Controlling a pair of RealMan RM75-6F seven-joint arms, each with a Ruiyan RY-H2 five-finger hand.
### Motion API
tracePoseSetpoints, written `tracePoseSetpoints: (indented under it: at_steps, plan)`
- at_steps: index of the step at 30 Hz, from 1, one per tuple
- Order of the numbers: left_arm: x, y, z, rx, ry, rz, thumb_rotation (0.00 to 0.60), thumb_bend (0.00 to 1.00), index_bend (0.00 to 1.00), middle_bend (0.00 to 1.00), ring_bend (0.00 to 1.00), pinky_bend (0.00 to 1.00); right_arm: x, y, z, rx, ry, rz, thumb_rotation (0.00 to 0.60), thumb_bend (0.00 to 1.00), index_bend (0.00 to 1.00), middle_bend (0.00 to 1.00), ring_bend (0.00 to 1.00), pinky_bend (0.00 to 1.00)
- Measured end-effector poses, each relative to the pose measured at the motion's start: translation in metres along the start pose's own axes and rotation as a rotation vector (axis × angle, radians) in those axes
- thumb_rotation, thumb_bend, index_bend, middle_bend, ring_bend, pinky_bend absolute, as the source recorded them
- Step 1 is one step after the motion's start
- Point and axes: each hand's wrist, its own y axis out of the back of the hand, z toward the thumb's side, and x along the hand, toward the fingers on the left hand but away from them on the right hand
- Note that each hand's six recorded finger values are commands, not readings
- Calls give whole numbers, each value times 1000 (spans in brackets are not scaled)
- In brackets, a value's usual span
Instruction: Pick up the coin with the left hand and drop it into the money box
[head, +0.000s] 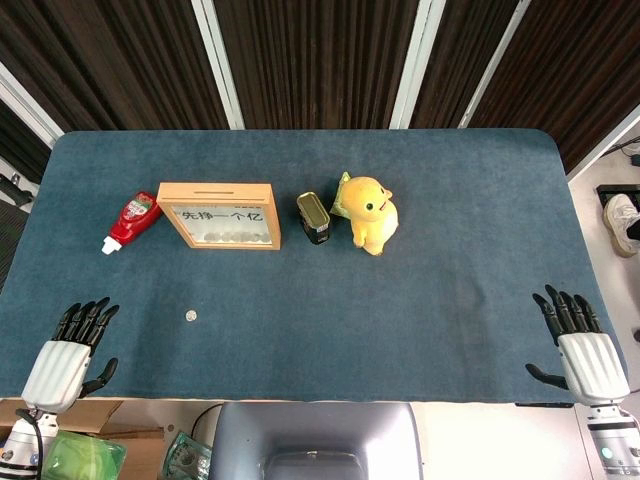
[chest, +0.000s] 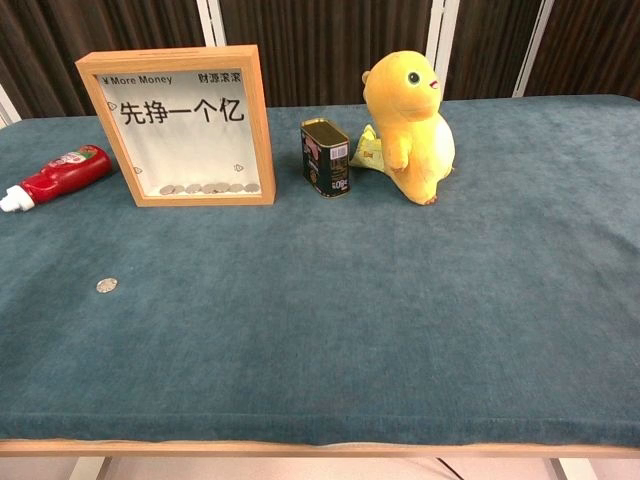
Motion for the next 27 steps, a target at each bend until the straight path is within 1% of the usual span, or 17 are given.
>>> tracePoseSetpoints:
  at_steps: [4, 5, 6, 7, 8, 9, 10, 11, 12, 14, 16, 21, 24, 27]
  plan:
    - [1, -2, 2, -2, -10, -7, 600, 362, 0, 1, 0, 12, 0, 0, 1, 2, 5, 0, 600, 166, 0, 0, 0, 0]
    - [1, -2, 3, -5, -16, -7, 600, 362, 0, 36, 12, 41, 0, -1, 1, 1, 6, 2, 600, 166, 0, 0, 0, 0]
    - [2, -3, 5, -8, -23, -4, 600, 362, 0, 115, 67, 109, 0, 0, 2, -2, 6, 2, 600, 166, 0, 0, 0, 0]
    - [3, -4, 6, -10, -27, 0, 600, 364, 4, 229, 159, 207, 0, 0, 2, -4, 6, 0, 600, 166, 0, 0, 0, 0]
    - [4, -5, 8, -11, -32, 8, 600, 368, 26, 470, 373, 425, 0, 0, 2, -3, 7, -1, 600, 165, 0, 0, 0, 0]
    - [6, -7, 11, -15, -36, 18, 600, 375, 82, 751, 656, 708, 0, 0, 2, -2, 7, -1, 600, 166, 0, 0, 0, 0]
    - [8, -10, 14, -21, -39, 21, 600, 380, 136, 896, 817, 865, 0, 0, 1, -3, 6, 0, 600, 166, 0, 0, 0, 0]
    - [10, -14, 17, -30, -44, 21, 600, 382, 180, 959, 902, 944, 0, 1, 1, -6, 6, -1, 600, 166, 0, 0, 0, 0]
    - [13, -20, 22, -45, -50, 17, 600, 383, 252, 997, 972, 995, 0, 1, 1, -8, 5, -2, 600, 165, 0, 0, 0, 0]
    - [19, -31, 28, -63, -55, 15, 600, 383, 335, 1000, 1000, 1000, -1, 1, 0, -10, 2, -1, 600, 166, 0, 0, 0, 0]
    - [27, -45, 34, -70, -47, 18, 600, 382, 394, 1000, 1000, 1000, -2, 1, 0, -10, 2, 1, 600, 166, 0, 0, 0, 0]
    - [47, -83, 53, -66, -20, 20, 600, 378, 437, 1000, 1000, 1000, -3, 1, 0, -12, 1, -1, 600, 166, 0, 0, 0, 0]
    - [60, -98, 62, -32, -12, 13, 600, 377, 450, 1000, 1000, 1000, -2, 1, -1, -12, -1, 1, 600, 166, 0, 0, 0, 0]
    - [71, -109, 71, -4, -10, 5, 600, 377, 463, 1000, 1000, 1000, -2, 1, -2, -12, -3, 4, 600, 166, 0, 0, 0, 0]
